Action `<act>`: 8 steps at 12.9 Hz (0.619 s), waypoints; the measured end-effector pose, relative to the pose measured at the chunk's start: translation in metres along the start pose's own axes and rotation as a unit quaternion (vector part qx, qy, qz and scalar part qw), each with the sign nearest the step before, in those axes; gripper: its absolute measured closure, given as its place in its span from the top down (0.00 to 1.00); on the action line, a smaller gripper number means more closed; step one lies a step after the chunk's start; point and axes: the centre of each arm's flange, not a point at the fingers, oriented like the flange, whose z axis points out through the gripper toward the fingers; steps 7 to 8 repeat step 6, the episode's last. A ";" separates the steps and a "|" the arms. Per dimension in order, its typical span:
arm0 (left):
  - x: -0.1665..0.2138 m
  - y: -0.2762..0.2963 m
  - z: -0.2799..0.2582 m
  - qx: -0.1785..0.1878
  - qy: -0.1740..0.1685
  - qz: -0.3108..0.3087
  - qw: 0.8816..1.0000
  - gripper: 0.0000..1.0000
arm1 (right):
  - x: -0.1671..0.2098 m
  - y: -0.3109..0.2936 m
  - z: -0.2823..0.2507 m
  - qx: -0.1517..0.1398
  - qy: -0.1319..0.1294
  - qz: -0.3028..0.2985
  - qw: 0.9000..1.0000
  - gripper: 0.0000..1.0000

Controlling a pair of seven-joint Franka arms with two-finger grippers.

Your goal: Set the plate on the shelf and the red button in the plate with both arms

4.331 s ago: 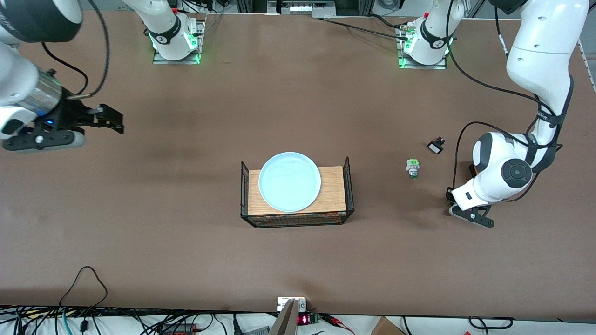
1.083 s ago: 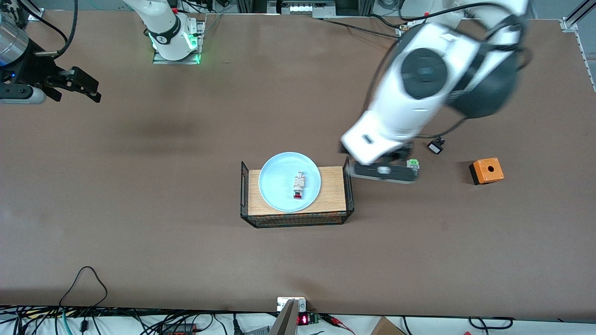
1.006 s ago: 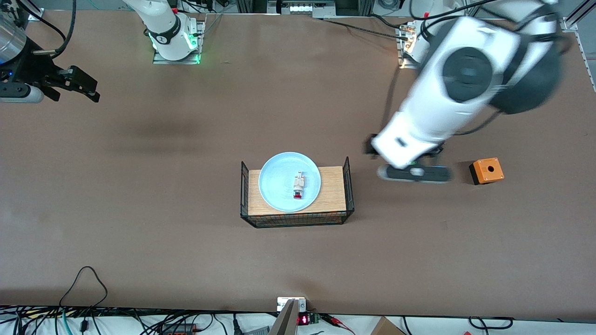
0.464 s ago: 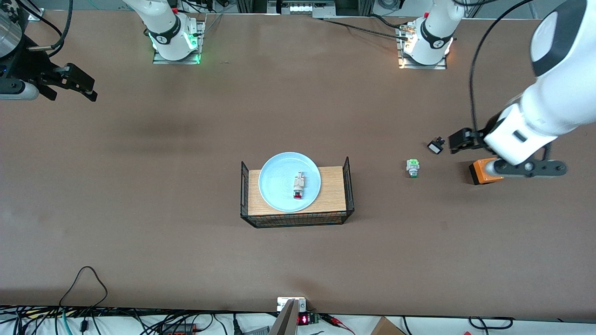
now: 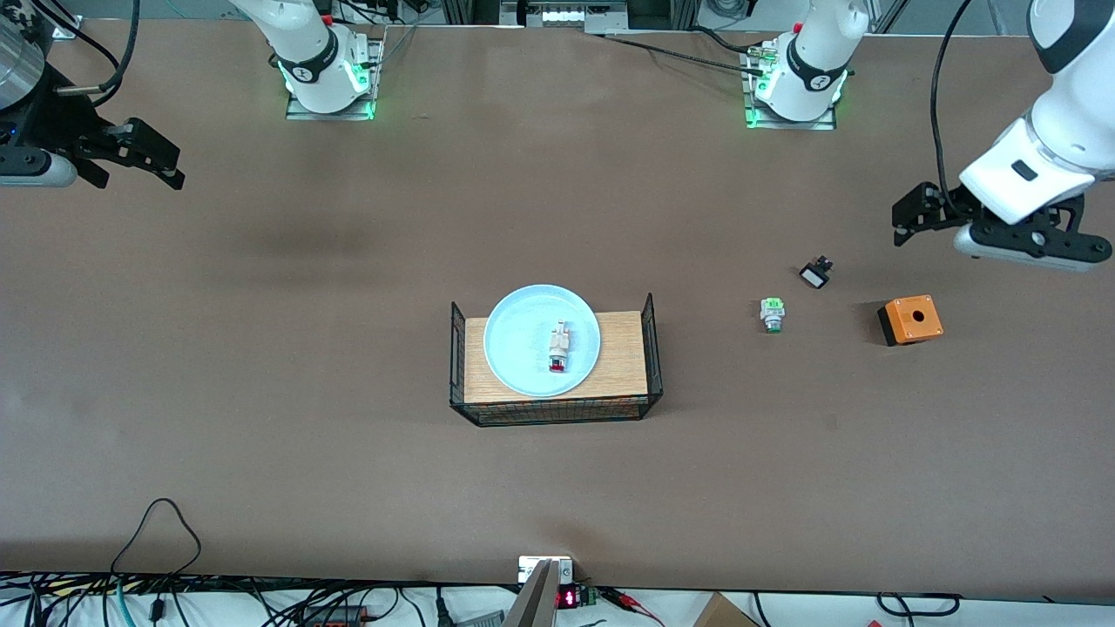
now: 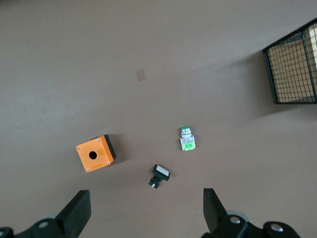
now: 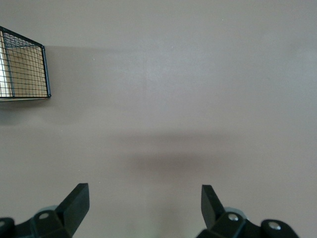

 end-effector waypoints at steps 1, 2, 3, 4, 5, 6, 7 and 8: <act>-0.001 0.002 0.000 0.000 -0.001 0.003 1.000 1.00 | -0.001 0.000 0.001 0.000 -0.003 0.000 1.000 1.00; -0.001 0.002 0.001 -0.001 -0.005 0.004 1.000 1.00 | -0.001 -0.002 0.001 0.000 -0.004 -0.001 1.000 1.00; -0.002 0.002 0.002 -0.001 -0.011 0.004 1.000 1.00 | -0.001 -0.004 0.001 0.000 -0.004 -0.004 1.000 1.00; -0.004 0.000 0.003 -0.002 -0.016 0.003 1.000 1.00 | 0.000 -0.007 0.002 0.000 -0.004 -0.007 1.000 1.00; -0.004 -0.002 0.004 -0.002 -0.019 0.001 1.000 1.00 | 0.000 -0.011 0.001 0.000 -0.004 -0.010 1.000 1.00; -0.004 -0.004 0.004 -0.002 -0.019 0.000 1.000 1.00 | 0.001 -0.013 -0.002 0.000 -0.001 -0.012 1.000 1.00; -0.004 -0.004 0.004 -0.002 -0.019 0.000 1.000 1.00 | 0.001 -0.013 -0.002 0.000 -0.001 -0.012 1.000 1.00; -0.004 -0.004 0.004 -0.002 -0.019 0.000 1.000 1.00 | 0.001 -0.013 -0.002 0.000 -0.001 -0.012 1.000 1.00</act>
